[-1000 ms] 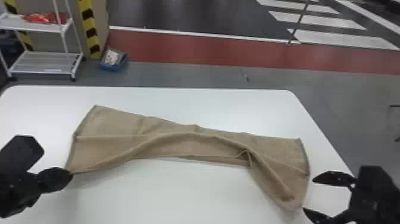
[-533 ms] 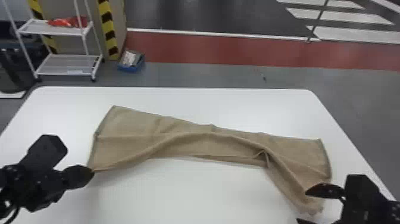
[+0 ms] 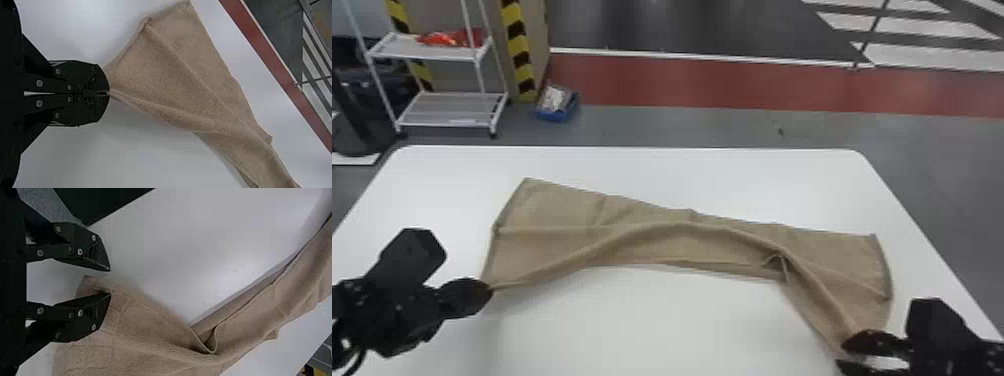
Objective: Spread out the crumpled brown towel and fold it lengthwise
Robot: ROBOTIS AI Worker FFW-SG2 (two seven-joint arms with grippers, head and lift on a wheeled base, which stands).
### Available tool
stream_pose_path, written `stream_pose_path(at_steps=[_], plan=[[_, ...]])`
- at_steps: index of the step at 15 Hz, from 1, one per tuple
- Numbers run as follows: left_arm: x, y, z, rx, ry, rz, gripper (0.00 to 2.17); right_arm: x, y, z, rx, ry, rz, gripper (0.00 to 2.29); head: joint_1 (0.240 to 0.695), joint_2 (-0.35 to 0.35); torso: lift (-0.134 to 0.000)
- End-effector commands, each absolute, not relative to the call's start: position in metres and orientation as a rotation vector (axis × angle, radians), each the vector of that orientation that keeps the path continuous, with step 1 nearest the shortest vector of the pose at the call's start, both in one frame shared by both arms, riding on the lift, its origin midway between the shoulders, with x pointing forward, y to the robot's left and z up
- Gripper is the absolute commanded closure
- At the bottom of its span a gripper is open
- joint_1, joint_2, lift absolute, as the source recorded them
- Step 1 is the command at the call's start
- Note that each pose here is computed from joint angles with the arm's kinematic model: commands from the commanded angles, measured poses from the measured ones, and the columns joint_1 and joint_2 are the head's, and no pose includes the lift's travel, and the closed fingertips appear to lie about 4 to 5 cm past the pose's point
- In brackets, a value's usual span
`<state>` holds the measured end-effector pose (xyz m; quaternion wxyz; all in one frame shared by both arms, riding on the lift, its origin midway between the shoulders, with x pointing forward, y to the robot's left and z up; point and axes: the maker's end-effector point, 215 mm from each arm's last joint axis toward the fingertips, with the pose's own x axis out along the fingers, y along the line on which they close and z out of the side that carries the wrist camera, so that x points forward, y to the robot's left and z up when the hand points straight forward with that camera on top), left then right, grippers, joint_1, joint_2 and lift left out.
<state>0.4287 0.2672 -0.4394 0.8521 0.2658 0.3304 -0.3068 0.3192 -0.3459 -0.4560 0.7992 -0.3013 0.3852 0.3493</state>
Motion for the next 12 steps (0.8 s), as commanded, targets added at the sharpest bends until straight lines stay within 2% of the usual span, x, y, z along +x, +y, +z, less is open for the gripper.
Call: stream_pose_path(at_steps=[1,3,5,12], plan=[[0.429,0.268,-0.439,0.56,0.694,-0.643,1.38,0.321,-0.349,-0.452,-0.651,0.821,0.745,1.54,0.695,-0.121,-0.124],[0.43,0.276,-0.437,0.556,0.693,-0.629,1.38,0.323,-0.361,-0.436,-0.636,0.796,0.726,1.54,0.695,-0.123,-0.124],[0.433,0.287,-0.432,0.548,0.689,-0.611,1.38,0.327,-0.384,-0.412,-0.637,0.759,0.679,1.83,0.695,-0.126,-0.124],[0.431,0.329,-0.417,0.545,0.695,-0.561,1.38,0.328,-0.454,-0.37,-0.669,0.739,0.579,1.83,0.695,-0.179,-0.124]])
